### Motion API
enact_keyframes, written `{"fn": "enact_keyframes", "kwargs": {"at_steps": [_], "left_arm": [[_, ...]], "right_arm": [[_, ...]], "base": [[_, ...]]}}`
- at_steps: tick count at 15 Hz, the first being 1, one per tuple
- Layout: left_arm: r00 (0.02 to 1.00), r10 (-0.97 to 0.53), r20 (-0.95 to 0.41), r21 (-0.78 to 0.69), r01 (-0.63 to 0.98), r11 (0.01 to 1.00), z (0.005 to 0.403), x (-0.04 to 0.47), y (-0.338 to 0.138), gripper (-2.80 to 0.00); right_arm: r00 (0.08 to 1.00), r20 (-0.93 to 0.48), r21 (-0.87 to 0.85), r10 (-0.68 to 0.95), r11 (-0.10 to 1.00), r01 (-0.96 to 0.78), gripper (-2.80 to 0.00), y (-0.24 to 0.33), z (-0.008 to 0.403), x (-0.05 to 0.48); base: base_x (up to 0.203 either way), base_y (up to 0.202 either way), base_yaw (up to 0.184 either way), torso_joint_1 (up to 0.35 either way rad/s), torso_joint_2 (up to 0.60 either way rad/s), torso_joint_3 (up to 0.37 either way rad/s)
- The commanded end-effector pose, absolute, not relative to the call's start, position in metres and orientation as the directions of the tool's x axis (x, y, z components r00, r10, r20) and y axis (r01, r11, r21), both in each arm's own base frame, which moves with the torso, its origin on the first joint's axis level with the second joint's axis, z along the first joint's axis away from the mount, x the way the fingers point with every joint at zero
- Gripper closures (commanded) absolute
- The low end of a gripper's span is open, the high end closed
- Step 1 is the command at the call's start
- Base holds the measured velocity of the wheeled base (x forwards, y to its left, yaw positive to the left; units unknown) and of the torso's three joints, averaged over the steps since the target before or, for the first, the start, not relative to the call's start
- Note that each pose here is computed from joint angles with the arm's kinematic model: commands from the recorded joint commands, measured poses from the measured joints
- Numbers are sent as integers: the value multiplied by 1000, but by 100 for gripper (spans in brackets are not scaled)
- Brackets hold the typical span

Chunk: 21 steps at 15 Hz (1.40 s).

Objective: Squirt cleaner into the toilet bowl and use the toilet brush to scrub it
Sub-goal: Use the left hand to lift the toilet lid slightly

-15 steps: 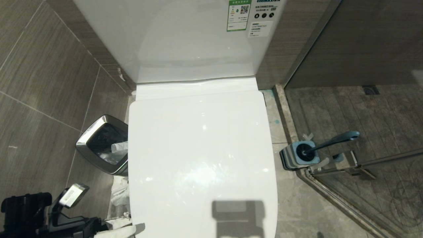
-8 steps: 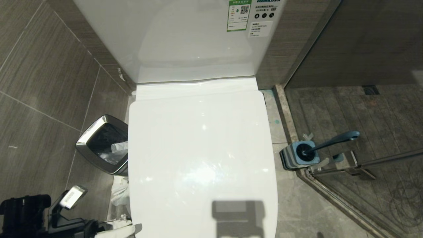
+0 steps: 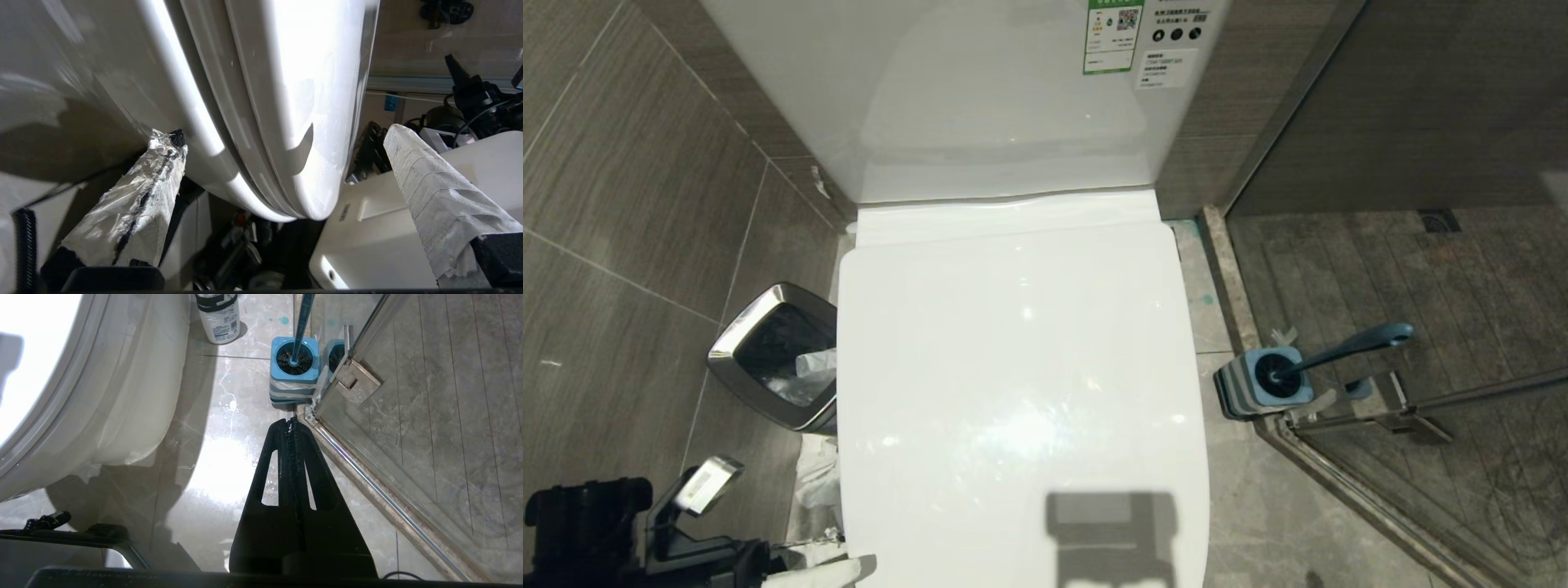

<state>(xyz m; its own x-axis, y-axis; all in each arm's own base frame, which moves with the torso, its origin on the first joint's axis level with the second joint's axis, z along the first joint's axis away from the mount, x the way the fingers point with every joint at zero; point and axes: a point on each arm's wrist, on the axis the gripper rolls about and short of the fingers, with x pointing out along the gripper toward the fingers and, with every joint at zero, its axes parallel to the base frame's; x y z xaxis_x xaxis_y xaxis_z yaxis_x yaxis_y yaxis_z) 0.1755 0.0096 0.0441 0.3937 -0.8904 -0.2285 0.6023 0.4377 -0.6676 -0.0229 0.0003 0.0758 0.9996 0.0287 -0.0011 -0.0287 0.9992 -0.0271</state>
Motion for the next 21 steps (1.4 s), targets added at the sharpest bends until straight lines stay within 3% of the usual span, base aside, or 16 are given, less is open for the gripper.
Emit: {"fn": "enact_keyframes", "kwargs": {"at_steps": [1, 13, 21], "left_arm": [[419, -883, -211, -630, 632, 450, 49, 179, 13, -280], [444, -876, -187, -590, 662, 462, 65, 160, 12, -280], [378, -901, -212, -662, 623, 417, 59, 154, 2, -280]], "right_arm": [[1000, -2, -28, 29, 999, -29, 0, 0, 76, -23], [1000, -3, -28, 29, 999, -29, 0, 0, 76, -23], [1000, -2, -28, 29, 999, -29, 0, 0, 76, -23]], "base": [[0, 0, 0, 0, 0, 0], [0, 0, 0, 0, 0, 0], [0, 0, 0, 0, 0, 0]]}}
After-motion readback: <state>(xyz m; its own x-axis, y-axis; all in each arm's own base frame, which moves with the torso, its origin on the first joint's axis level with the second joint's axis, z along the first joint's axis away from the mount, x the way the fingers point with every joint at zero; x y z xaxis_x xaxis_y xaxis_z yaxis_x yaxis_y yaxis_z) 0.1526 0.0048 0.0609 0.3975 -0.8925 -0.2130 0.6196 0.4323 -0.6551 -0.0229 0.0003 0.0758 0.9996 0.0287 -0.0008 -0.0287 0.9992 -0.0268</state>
